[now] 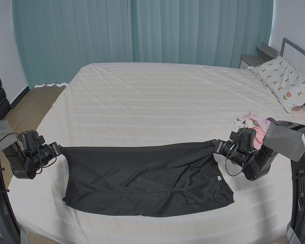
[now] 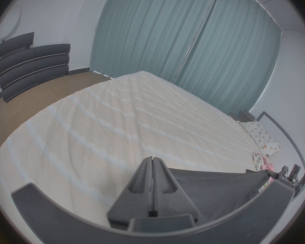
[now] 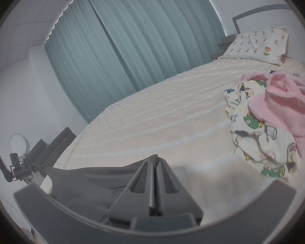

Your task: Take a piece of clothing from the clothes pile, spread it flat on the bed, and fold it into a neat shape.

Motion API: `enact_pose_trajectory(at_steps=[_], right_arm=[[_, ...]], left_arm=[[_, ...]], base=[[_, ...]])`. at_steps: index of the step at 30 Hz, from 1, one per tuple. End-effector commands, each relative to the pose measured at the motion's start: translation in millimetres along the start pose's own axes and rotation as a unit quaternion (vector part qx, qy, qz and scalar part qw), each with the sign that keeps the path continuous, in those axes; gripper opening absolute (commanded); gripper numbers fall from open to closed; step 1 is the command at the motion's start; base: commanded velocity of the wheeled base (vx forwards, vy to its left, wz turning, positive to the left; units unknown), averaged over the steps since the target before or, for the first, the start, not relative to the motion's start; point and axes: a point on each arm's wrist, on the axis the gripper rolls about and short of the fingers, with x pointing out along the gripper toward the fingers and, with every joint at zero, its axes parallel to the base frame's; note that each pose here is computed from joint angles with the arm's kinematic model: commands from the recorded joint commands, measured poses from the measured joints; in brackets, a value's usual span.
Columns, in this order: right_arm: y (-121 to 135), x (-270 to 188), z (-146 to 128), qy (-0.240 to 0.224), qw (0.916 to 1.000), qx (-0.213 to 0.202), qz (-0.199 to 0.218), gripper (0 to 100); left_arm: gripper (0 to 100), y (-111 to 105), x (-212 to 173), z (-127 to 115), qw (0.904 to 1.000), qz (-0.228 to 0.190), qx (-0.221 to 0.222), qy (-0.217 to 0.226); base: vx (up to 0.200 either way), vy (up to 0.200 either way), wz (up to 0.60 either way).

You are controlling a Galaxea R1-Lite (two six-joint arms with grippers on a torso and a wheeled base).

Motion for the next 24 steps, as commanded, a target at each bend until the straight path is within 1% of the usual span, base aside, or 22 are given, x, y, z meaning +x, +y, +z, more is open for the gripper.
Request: enact_pose_trajectory(at_steps=[1,2,3,4,6,8,9,14,16,19,24], right_arm=[[-6,-19,-8,0.025,0.9997,0.0,0.006,0],[-8,-24,-16,0.039,0.9992,0.0,0.005,0],[-8,-24,-16,0.039,0.9992,0.0,0.005,0],[-9,-28,-23,0.054,0.9985,0.0,0.004,0],[-11,-32,-29,0.07,0.9976,0.001,0.007,0],[-11,-33,-30,0.072,0.9974,0.001,0.006,0],[-13,-37,-36,0.087,0.9962,-0.004,0.005,0],[-18,-44,-47,0.109,0.9937,-0.026,-0.001,0],[-19,-44,-54,0.122,0.992,-0.032,0.001,0],[-20,-43,-60,0.129,0.9911,-0.034,0.001,0],[-21,-45,-66,0.132,0.9907,-0.035,0.003,0]], left_arm=[[0,4,-9,-10,0.9998,0.01,0.001,0.018],[0,6,-12,-17,0.9994,0.013,0.0,0.031],[0,6,-12,-17,0.9994,0.013,0.0,0.031],[0,7,-14,-22,0.9992,0.014,0.002,0.038],[0,9,-16,-27,0.9991,0.014,0.001,0.04],[0,9,-17,-28,0.9991,0.014,0.001,0.039],[0,12,-20,-33,0.9992,0.013,0.0,0.038],[0,23,-25,-46,0.9983,0.02,0.013,0.053],[0,27,-25,-54,0.9974,0.025,0.011,0.066],[0,28,-27,-63,0.9961,0.028,0.008,0.083],[0,29,-28,-69,0.9966,0.025,0.01,0.078]], base=[[0.0,0.0,0.0],[0.0,0.0,0.0],[0.0,0.0,0.0],[0.0,0.0,0.0],[0.0,0.0,0.0],[0.0,0.0,0.0],[0.0,0.0,0.0],[0.0,0.0,0.0],[0.0,0.0,0.0],[0.0,0.0,0.0],[0.0,0.0,0.0]])
